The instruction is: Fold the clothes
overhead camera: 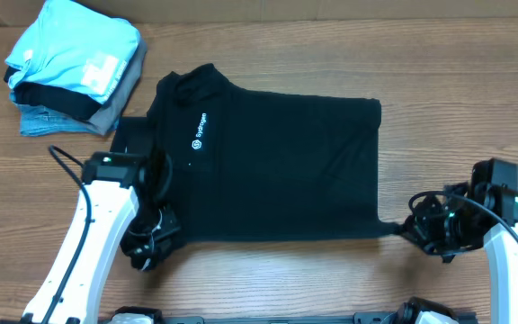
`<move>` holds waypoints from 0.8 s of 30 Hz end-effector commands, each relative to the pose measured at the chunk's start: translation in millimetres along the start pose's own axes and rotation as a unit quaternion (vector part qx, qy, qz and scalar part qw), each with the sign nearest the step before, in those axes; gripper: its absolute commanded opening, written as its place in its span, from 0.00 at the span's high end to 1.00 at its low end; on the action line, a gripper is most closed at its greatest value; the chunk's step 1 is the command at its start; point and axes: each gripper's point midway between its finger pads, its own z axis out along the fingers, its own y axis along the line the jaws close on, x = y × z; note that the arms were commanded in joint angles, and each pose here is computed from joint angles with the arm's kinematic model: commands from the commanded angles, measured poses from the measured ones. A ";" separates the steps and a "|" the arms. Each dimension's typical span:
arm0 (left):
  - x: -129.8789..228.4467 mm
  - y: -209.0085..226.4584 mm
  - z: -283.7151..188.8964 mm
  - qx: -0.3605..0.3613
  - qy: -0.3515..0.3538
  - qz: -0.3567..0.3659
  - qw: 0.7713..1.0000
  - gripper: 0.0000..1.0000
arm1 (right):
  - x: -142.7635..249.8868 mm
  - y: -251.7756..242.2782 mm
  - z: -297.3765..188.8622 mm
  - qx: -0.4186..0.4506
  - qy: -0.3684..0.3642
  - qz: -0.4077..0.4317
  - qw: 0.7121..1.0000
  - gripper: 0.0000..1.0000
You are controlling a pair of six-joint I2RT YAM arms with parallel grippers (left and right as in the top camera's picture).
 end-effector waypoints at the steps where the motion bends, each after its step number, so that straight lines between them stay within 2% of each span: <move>1: -27.3 0.6 -25.4 -0.007 -0.086 0.024 0.996 0.95 | -15.5 10.1 -10.0 -0.007 -0.038 -0.023 0.999 0.96; 5: -64.4 -26.1 -34.9 0.033 -0.161 0.073 0.984 0.95 | -42.0 23.6 -8.7 -0.032 -0.075 -0.014 0.997 0.96; 9: -84.9 -40.3 -35.0 0.043 -0.189 0.095 0.976 0.95 | -63.7 32.4 -3.8 -0.046 -0.093 -0.002 0.995 0.96; 19: -135.2 -69.4 -26.2 0.041 -0.244 0.140 0.959 0.92 | -109.8 56.8 34.8 -0.091 -0.074 0.001 0.993 0.96; 24: -157.6 -83.4 -25.5 0.047 -0.275 0.153 0.948 0.87 | -125.6 76.9 57.4 -0.118 -0.068 -0.027 0.990 0.96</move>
